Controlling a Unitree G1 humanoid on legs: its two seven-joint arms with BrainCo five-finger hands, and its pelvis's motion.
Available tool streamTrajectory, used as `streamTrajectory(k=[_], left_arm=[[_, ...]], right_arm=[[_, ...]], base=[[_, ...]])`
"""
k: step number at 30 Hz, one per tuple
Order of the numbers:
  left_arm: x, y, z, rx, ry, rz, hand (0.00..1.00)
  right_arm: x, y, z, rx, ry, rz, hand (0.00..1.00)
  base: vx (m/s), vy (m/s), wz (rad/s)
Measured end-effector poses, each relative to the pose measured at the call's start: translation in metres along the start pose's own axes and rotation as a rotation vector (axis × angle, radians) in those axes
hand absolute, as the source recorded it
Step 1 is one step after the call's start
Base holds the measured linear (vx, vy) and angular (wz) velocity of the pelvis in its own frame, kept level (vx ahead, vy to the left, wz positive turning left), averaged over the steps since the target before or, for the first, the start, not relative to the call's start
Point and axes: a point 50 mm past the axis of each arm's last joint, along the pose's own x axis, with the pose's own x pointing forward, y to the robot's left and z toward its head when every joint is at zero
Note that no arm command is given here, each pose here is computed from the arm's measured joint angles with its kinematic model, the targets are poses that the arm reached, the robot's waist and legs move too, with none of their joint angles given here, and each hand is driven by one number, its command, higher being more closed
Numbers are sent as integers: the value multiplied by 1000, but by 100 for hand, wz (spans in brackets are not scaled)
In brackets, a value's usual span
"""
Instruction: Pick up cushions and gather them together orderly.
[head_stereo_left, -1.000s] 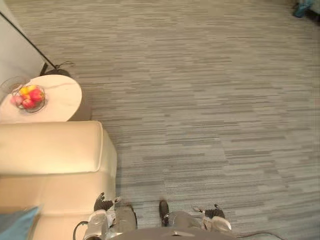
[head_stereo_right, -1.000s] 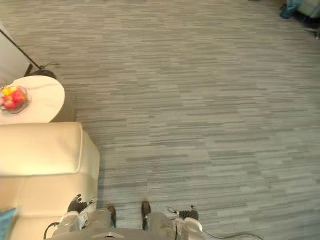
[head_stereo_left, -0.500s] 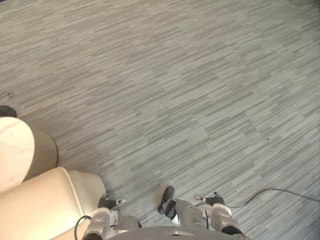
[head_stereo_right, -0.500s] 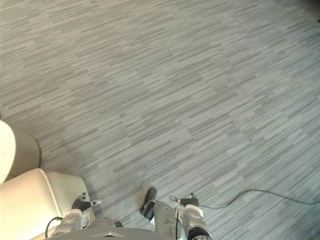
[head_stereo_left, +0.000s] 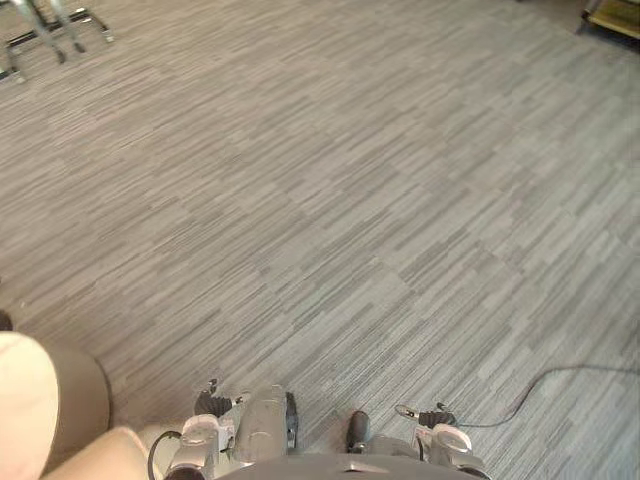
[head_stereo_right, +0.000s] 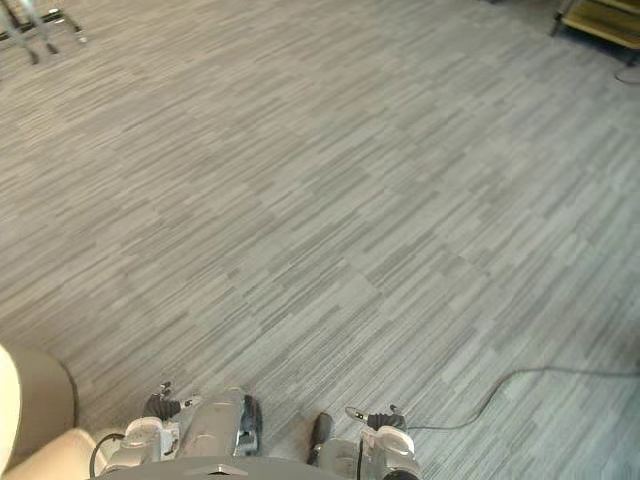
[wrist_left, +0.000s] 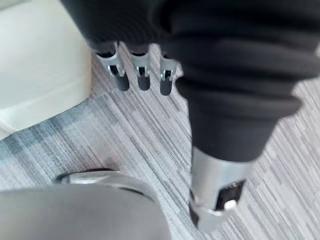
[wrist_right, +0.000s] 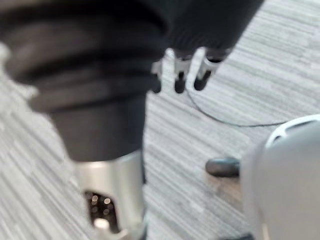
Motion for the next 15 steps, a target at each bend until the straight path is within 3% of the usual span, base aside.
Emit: streamTrajectory(k=[8, 15], left_arm=[[-4, 21, -26, 19, 88, 49, 0], [0, 20, -15, 39, 66, 42, 0]], right_arm=[[-8, 2, -21, 59, 49, -2, 0], [-7, 10, -3, 90, -17, 20, 0]], base=[[370, 227, -73], [395, 15, -19]])
